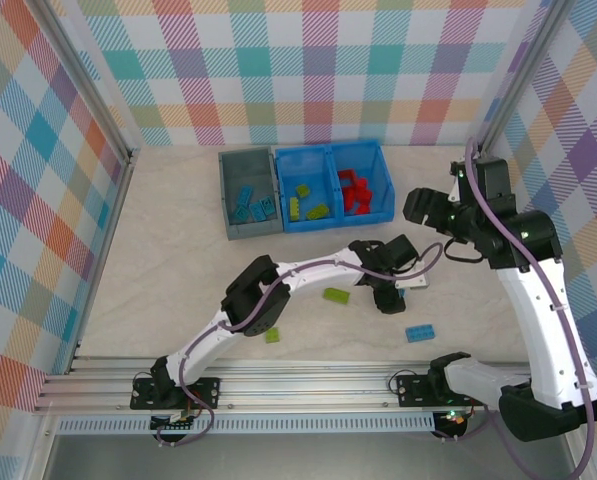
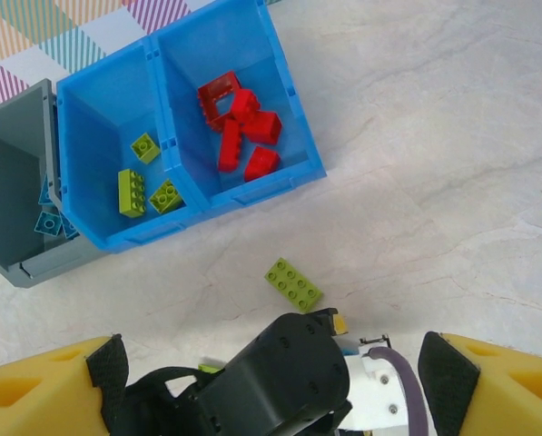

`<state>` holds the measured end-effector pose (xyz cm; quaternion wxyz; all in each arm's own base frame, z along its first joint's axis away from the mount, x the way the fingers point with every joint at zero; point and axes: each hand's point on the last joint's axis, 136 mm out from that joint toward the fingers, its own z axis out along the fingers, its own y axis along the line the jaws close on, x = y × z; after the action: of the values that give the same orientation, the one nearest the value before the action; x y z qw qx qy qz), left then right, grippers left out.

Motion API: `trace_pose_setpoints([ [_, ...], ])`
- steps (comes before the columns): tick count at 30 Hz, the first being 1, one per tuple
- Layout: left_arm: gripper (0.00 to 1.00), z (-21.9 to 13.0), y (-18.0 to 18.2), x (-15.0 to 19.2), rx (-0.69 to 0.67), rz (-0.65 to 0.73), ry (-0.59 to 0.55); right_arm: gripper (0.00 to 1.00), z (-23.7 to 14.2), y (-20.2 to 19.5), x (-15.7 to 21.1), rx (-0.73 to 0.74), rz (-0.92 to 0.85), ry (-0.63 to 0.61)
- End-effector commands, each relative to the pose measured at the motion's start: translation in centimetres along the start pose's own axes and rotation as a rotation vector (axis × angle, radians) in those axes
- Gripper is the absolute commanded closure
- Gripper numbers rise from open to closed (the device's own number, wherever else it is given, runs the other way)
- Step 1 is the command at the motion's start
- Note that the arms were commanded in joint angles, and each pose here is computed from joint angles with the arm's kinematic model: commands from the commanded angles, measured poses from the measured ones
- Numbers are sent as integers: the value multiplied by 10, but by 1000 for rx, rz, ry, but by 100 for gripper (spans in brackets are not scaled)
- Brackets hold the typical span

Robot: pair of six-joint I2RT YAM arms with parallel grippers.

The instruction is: Sort the legos into containers by color

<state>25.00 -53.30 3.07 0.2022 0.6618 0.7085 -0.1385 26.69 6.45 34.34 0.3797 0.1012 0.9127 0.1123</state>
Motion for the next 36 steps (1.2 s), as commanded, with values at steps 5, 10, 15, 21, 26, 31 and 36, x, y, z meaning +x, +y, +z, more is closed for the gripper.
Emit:
trace_pose_setpoints([
  [5,62,9,-8,13,-5,21,82,16,-25,-6,3,-13,44,-39],
  [10,83,3,-10,15,-47,-13,103,16,-39,-9,1,-17,53,-80],
  [15,84,-49,-5,-1,-114,-137,-12,16,-43,-2,0,-55,35,-79],
  [21,82,-148,20,8,-256,-350,-157,19,-33,34,5,-243,-56,-29],
  [26,79,-218,69,62,-340,-647,-228,22,-11,79,26,-416,-226,55],
  [31,79,-266,137,132,-440,-934,-237,22,24,150,63,-504,-422,132],
  [36,79,-278,207,186,-494,-1165,-258,22,44,215,82,-599,-459,111],
])
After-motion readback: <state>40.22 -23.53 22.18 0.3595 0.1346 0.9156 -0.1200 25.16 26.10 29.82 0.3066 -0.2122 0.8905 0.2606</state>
